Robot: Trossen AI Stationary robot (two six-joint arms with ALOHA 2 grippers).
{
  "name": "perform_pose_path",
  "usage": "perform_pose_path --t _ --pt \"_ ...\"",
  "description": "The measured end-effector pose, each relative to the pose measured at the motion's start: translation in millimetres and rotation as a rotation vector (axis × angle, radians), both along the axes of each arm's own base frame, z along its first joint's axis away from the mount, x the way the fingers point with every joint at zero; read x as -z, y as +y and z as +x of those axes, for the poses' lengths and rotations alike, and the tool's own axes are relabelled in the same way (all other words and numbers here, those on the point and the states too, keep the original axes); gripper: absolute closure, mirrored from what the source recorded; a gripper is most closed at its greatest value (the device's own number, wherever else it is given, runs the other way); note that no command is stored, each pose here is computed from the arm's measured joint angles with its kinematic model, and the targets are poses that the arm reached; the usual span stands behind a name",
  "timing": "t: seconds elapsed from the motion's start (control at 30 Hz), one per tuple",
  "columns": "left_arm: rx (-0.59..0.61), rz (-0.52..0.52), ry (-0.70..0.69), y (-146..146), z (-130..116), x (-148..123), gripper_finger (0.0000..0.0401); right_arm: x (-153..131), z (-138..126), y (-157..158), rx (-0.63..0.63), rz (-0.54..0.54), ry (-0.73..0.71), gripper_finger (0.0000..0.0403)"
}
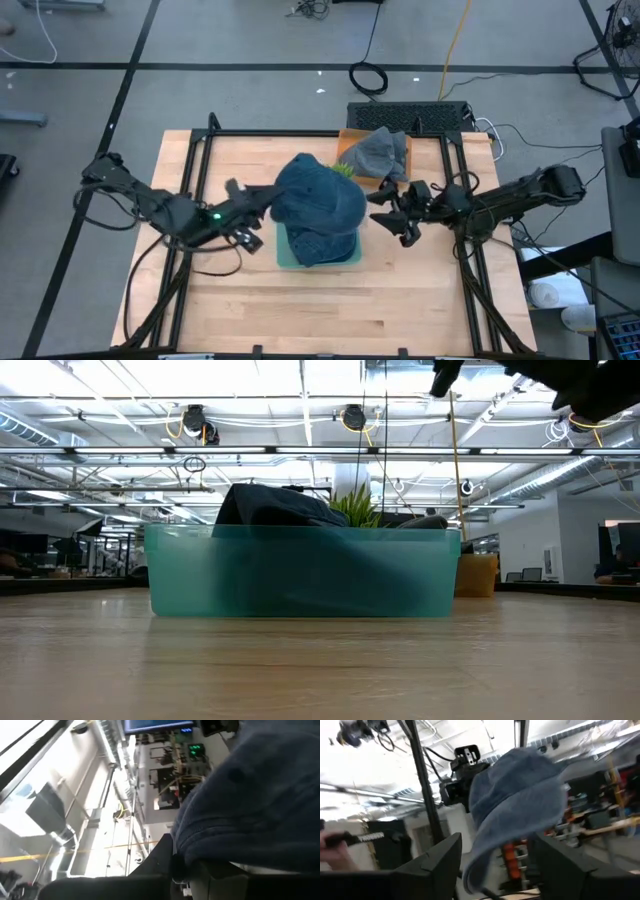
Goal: Pick & Place hat
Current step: Put the blue cap into the green bin
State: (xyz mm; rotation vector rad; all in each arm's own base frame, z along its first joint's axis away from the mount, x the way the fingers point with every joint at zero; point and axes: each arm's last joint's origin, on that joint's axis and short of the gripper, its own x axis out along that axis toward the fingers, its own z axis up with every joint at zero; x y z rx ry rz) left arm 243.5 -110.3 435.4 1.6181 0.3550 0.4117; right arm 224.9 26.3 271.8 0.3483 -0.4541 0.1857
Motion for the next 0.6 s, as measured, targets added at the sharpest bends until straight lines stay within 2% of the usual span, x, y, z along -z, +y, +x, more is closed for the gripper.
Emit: perform_pose_path --t 0.17,0.43,0.6 --pt "0.005 -0.039 -0.068 6.9 -13.6 -13.4 0.0373 -13.3 -17.6 -4.6 0.145 -0.095 0.029 0.0183" --pt "-0.030 -0.065 -0.117 21.5 -33.7 -27.8 0.0373 -30.6 -46.7 -15.0 0.482 -0.233 0.061 0.0189" --pt "-0.030 -0.116 -0.163 27.6 -45.1 -34.5 0.0373 -37.7 -56.8 -17.1 0.577 -0.336 0.039 0.0181"
